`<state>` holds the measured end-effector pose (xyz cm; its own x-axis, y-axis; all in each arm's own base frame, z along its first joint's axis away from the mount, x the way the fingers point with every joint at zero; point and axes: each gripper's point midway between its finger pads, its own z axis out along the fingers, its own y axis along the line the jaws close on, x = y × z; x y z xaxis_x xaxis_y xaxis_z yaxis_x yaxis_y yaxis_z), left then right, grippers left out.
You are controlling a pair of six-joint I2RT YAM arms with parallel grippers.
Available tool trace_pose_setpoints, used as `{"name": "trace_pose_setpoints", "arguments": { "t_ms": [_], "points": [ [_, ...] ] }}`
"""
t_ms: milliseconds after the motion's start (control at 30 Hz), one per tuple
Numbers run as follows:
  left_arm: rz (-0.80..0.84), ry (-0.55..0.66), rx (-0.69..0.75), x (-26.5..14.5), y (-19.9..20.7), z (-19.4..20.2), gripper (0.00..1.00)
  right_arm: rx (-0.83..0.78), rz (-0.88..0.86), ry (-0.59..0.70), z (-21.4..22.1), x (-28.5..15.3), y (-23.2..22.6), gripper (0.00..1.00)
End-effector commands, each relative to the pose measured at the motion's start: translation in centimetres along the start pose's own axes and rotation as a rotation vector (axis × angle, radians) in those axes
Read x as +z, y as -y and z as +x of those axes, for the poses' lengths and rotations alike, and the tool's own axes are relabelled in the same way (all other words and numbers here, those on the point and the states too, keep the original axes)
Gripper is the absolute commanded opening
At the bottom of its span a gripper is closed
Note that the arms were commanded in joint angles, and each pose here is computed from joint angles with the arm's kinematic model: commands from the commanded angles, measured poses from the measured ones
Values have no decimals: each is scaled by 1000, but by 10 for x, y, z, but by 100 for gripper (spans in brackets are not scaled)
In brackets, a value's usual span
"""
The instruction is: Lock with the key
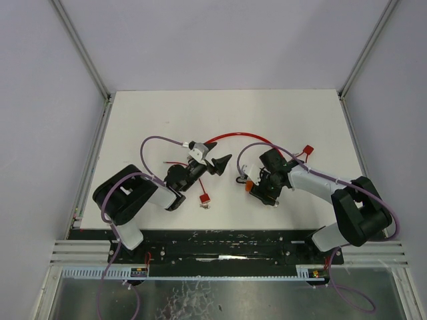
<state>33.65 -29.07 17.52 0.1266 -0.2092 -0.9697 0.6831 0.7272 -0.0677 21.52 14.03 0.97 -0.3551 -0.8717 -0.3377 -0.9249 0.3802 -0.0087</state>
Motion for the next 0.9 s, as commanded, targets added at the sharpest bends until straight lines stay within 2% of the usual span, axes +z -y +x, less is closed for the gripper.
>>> {"name": "trace_pose_setpoints", "arguments": {
  "t_ms": [0, 500, 533, 567, 767, 867],
  "points": [
    [-10, 92, 25, 1, -3, -26, 72, -9, 39, -21, 1, -3, 8, 67],
    [8, 95, 16, 0, 1, -27, 72, 8, -28, -62, 10, -2, -4, 67],
    [8, 96, 13, 0, 1, -27, 72, -13, -19, -66, 11, -1, -2, 80],
    [10, 98, 8, 0, 2, -28, 72, -17, -7, -71, 12, -1, 0, 82],
    [11, 98, 5, 0, 2, -29, 72, -20, -2, -91, 16, 1, 2, 85],
    [13, 98, 1, -1, 2, -29, 72, -16, 11, -99, 17, 1, 5, 80]
  ]
}}
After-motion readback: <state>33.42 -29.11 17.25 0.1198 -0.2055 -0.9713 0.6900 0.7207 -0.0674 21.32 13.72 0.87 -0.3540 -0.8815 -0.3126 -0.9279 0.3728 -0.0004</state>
